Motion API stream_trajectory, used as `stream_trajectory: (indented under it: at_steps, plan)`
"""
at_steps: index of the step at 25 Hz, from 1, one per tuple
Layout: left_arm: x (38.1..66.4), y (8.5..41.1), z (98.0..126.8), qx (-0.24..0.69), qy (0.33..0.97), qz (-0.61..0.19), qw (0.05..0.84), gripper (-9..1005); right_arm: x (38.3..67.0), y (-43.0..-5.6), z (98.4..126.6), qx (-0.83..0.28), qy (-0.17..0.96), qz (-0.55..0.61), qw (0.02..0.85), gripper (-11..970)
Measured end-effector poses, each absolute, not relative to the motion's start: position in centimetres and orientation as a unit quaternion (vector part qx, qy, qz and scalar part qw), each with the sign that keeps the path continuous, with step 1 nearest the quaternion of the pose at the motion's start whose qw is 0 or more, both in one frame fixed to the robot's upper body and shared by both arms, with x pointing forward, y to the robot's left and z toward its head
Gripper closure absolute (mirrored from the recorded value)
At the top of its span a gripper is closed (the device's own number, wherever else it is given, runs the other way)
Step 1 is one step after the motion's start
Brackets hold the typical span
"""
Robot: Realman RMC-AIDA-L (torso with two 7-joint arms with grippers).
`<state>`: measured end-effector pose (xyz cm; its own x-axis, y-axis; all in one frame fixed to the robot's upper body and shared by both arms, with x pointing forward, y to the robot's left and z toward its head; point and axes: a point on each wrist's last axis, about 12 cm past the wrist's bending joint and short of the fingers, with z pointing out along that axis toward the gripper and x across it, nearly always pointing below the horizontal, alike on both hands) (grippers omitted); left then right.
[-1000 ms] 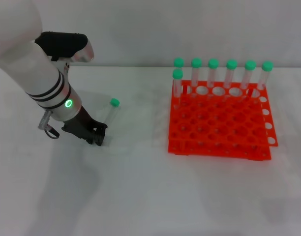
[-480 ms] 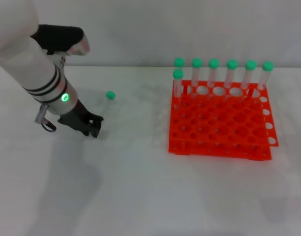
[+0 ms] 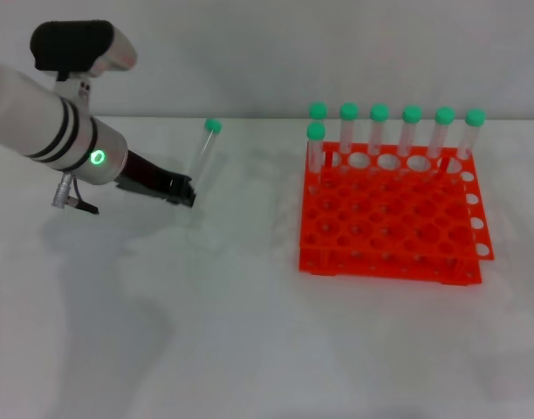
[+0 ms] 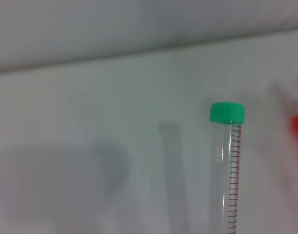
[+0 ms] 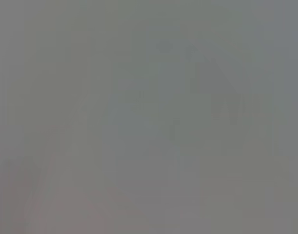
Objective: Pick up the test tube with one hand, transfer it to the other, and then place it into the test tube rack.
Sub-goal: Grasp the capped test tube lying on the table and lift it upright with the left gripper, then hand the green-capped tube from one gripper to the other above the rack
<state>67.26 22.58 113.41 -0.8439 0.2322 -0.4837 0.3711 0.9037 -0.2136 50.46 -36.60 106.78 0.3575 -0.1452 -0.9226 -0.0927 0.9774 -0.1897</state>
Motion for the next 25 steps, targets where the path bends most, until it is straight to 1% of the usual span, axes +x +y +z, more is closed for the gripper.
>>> stream_trajectory:
  at_steps: [4,9,12,16,20,23,25]
  plan:
    - [66.6,23.4,113.1,0.185,0.919,-0.203,0.284,826,50.3,-37.4,107.5,-0.117,0.566,0.023,0.816,74]
    - [64.7,25.8,111.6,0.201,0.881,-0.249,0.35,826,50.3,-38.6,109.0,-0.132,0.573,0.09,0.804,75]
    - [62.8,27.6,111.0,0.22,0.844,-0.279,0.401,826,50.9,-39.0,110.1,-0.153,0.593,0.134,0.779,75]
    - [59.8,29.4,110.0,0.256,0.796,-0.299,0.459,826,52.3,-38.8,111.9,-0.192,0.617,0.201,0.736,75]
    - [56.3,30.9,108.7,0.28,0.752,-0.315,0.507,826,54.1,-37.0,113.7,-0.248,0.634,0.277,0.678,75]
    - [54.5,30.8,108.2,0.302,0.724,-0.335,0.522,826,55.7,-34.7,114.5,-0.293,0.641,0.323,0.632,75]
    - [54.0,30.7,108.1,0.309,0.716,-0.34,0.525,827,56.6,-32.8,114.8,-0.324,0.642,0.346,0.602,75]
